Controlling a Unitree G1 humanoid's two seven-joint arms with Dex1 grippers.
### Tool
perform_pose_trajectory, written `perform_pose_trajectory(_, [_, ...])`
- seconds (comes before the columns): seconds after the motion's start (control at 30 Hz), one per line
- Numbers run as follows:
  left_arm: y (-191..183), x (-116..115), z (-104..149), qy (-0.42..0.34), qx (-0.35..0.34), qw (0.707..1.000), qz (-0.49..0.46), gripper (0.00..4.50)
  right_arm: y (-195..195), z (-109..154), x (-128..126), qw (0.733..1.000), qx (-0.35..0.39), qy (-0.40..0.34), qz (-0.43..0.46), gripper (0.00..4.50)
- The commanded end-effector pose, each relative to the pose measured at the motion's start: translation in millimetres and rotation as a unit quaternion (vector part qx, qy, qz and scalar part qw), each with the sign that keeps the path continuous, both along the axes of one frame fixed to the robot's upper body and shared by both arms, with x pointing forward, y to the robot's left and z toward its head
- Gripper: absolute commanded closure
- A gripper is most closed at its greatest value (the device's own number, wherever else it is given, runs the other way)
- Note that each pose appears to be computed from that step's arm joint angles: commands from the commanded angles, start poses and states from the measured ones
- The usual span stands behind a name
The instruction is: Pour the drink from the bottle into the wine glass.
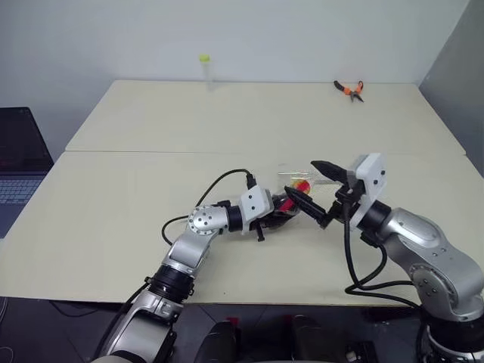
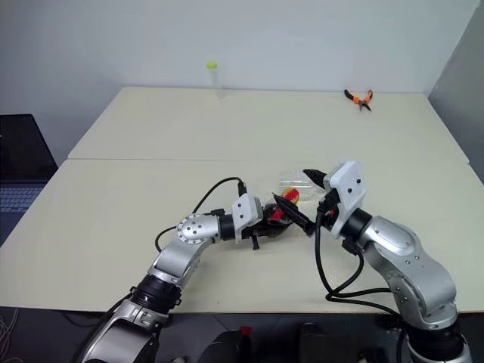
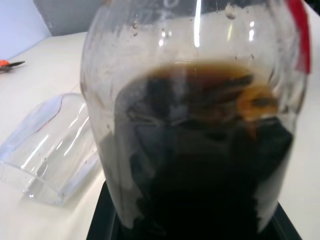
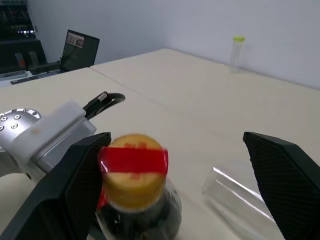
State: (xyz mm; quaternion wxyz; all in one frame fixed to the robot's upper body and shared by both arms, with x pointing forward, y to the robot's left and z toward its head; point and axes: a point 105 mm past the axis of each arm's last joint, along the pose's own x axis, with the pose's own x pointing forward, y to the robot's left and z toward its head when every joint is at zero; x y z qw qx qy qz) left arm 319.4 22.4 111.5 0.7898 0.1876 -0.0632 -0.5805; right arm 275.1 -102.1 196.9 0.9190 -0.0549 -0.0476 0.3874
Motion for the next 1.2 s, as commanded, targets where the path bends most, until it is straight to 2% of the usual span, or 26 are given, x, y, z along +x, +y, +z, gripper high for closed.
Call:
perform_pose_trajectory(0.03, [-3,-1,21,-0.041,-0.023,0.999,-0.012,3.36,-17,11,-9,1.0,0.005,-0.01,-0.004,0.0])
perform_pose_trajectory(0.3, [-2,-1,21,-0.042,-0.025,0.999,-0.011,3.37,-18,1,-35,0.997,-0.013,0.051,0.059,0.0])
perform_pose_trajectory(0.43, [-2,-1,21,-0.042,-0.024,0.999,-0.01,3.37,-14,7,-41,0.996,-0.011,0.047,0.075,0.0])
perform_pose_trajectory(0.6, [-3,-1,21,-0.041,-0.026,0.999,-0.01,3.37,0,25,-31,0.998,0.005,0.004,0.063,0.0])
perform_pose_trajectory(0.77, [-4,-1,21,-0.04,-0.028,0.999,-0.011,3.37,11,27,-15,0.999,-0.008,-0.025,0.037,0.0])
perform_pose_trajectory(1.03, [-4,0,21,-0.038,-0.028,0.999,-0.009,3.37,1,22,-6,1.0,-0.004,-0.024,0.007,0.0])
perform_pose_trajectory(1.2, [-3,0,19,-0.037,-0.025,0.999,-0.009,3.37,-12,20,-11,1.0,0.013,-0.006,0.003,0.0])
